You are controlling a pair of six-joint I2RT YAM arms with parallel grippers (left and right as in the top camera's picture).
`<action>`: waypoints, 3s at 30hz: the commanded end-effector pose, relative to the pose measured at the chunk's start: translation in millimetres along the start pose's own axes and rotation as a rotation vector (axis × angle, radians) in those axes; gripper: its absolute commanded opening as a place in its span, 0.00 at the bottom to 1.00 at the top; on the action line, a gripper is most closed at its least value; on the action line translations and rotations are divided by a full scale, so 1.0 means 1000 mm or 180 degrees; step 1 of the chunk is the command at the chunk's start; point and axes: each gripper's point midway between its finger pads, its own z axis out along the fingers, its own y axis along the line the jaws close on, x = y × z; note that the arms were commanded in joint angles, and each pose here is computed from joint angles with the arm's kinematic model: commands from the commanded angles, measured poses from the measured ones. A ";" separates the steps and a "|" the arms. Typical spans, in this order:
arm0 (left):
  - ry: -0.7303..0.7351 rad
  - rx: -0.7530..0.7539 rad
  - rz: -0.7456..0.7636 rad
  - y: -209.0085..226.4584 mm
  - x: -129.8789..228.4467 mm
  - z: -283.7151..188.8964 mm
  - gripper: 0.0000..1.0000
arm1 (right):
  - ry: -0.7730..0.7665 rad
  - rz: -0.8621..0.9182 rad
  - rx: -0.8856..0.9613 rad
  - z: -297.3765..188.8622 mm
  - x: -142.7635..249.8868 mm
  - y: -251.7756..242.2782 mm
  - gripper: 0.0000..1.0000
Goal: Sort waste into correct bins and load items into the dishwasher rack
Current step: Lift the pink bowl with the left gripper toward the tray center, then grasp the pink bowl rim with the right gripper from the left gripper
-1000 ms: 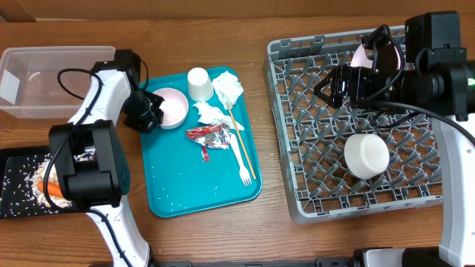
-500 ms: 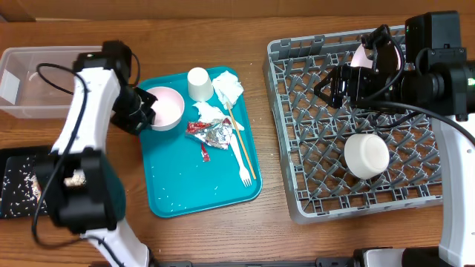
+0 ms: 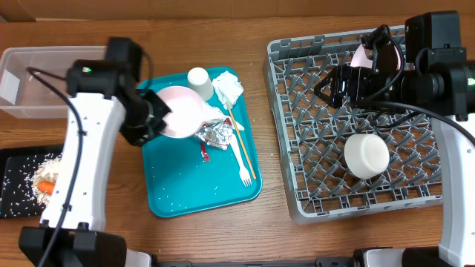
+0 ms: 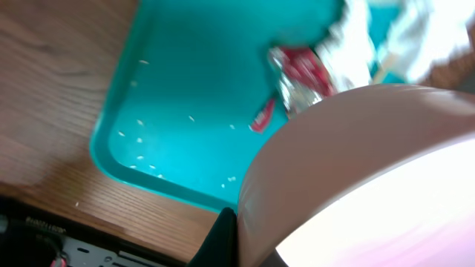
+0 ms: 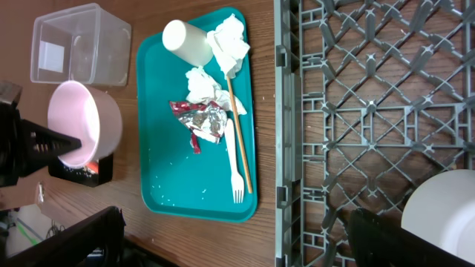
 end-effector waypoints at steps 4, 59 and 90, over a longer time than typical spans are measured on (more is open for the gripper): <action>-0.0115 0.0034 0.0775 -0.038 0.038 0.001 0.04 | -0.0084 -0.0073 -0.0009 -0.006 -0.004 0.004 1.00; 0.0569 0.0296 0.0918 -0.017 0.049 -0.007 0.04 | 0.0131 -0.1019 0.1096 0.154 0.042 0.112 0.54; 0.0188 0.0741 0.1072 -0.046 0.039 -0.053 0.34 | 0.0372 -0.0472 0.0825 0.150 0.038 0.096 0.04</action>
